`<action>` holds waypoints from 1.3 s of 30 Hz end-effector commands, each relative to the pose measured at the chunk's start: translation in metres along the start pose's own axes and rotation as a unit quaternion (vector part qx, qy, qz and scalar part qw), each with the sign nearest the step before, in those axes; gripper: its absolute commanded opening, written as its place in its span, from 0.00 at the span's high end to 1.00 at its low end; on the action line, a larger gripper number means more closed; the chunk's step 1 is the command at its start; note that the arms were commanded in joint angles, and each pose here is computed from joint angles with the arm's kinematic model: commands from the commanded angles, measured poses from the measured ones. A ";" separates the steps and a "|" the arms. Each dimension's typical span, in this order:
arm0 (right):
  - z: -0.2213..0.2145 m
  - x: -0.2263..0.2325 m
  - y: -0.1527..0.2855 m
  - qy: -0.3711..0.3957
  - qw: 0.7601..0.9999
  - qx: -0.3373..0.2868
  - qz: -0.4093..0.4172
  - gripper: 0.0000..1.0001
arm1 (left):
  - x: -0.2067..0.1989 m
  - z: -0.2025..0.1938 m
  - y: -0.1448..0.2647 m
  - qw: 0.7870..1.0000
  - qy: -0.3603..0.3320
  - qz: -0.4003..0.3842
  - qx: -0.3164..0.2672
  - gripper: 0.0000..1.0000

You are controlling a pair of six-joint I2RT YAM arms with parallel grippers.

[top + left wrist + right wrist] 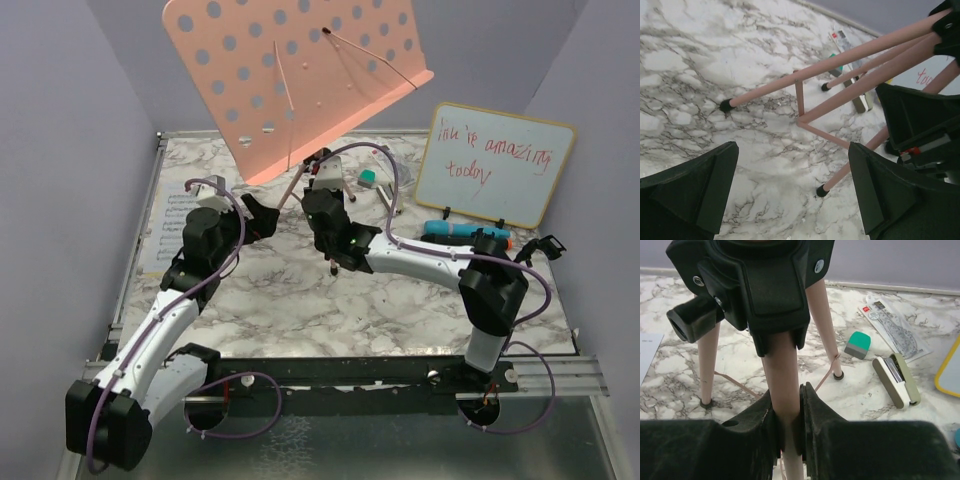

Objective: Pack up the instrument practice props
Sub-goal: Adjust the music stand at the center of the board.

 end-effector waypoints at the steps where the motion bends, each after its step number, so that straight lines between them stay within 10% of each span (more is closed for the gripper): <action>1: -0.010 -0.005 0.004 0.044 0.999 0.022 -0.017 1.00 | -0.006 -0.005 -0.012 0.999 0.013 -0.046 0.004 0.01; 8: -0.018 0.003 0.006 0.021 0.998 0.053 0.014 0.99 | -0.003 -0.010 -0.016 0.999 0.013 -0.052 -0.002 0.01; 22: 0.012 -0.018 0.035 0.004 0.969 0.045 0.244 0.27 | -0.009 0.001 -0.008 0.999 -0.003 -0.048 0.014 0.01; 39: 0.081 -0.102 0.012 -0.037 0.890 -0.144 0.431 0.15 | -0.009 0.042 -0.002 0.986 -0.099 -0.121 0.058 0.01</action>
Point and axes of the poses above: each gripper's point midway between its finger pads, its own y axis back along the fingers, its own x axis along the line the jaws close on, z = x × y, the point moved 10 cm from there along y, back along the fingers, and after that the axes turned 2 degrees about -y, right-handed, at the moved point
